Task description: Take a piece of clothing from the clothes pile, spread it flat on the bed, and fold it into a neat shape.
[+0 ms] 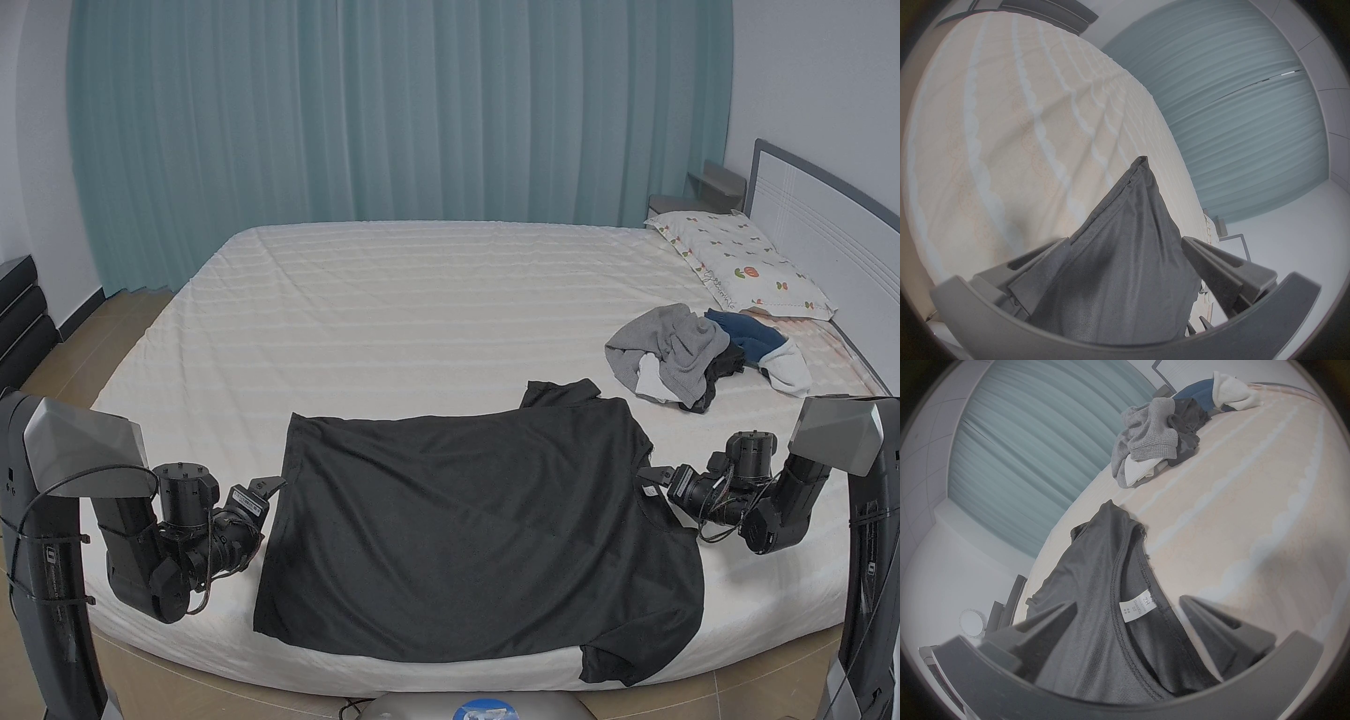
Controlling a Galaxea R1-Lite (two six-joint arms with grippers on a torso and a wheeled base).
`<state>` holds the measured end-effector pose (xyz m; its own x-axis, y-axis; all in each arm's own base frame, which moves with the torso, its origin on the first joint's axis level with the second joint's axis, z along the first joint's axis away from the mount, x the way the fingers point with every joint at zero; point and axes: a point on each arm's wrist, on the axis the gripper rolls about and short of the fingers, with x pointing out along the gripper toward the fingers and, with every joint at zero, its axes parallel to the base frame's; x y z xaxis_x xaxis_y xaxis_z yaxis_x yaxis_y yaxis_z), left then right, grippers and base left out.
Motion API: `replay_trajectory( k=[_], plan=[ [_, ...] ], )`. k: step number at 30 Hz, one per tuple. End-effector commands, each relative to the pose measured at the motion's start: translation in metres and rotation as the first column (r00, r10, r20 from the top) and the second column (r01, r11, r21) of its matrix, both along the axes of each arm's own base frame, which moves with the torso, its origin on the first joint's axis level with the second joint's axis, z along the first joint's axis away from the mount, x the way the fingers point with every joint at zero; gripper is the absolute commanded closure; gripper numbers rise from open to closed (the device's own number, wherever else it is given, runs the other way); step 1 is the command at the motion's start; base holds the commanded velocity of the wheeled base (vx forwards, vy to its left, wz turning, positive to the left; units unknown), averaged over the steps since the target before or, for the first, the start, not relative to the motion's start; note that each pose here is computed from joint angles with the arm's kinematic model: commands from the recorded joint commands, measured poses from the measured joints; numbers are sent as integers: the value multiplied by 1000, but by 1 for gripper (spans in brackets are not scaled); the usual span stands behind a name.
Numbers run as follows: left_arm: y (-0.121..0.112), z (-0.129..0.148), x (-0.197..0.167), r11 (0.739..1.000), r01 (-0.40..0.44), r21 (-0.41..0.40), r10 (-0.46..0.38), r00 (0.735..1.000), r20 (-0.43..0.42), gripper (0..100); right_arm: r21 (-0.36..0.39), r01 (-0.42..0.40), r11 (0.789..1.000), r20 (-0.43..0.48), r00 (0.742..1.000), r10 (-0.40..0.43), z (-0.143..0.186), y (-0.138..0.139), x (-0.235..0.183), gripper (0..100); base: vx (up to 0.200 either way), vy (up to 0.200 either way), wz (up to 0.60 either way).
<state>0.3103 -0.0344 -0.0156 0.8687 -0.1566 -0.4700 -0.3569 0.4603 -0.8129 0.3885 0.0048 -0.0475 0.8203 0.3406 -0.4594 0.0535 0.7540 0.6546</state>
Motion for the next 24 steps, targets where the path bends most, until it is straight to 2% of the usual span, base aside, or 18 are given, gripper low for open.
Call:
replay_trajectory(
  k=[1,11,19,24],
  plan=[
    [0,0,0,1000,0,0,0,1000,-1,0,0,2,1000,-8,1000,-2,-2,-1,-1,100,0,0,0],
    [0,0,0,1000,0,-1,0,1000,1,0,1,19,1000,-17,1000,-19,-2,-5,-4,100,0,0,0],
    [0,0,0,1000,0,2,0,1000,0,0,-1,64,998,-16,998,-64,1,-20,-6,100,0,0,0],
    [0,0,0,1000,0,2,0,1000,0,0,-1,53,999,-24,998,-53,-1,-19,-8,100,0,0,0]
  ],
)
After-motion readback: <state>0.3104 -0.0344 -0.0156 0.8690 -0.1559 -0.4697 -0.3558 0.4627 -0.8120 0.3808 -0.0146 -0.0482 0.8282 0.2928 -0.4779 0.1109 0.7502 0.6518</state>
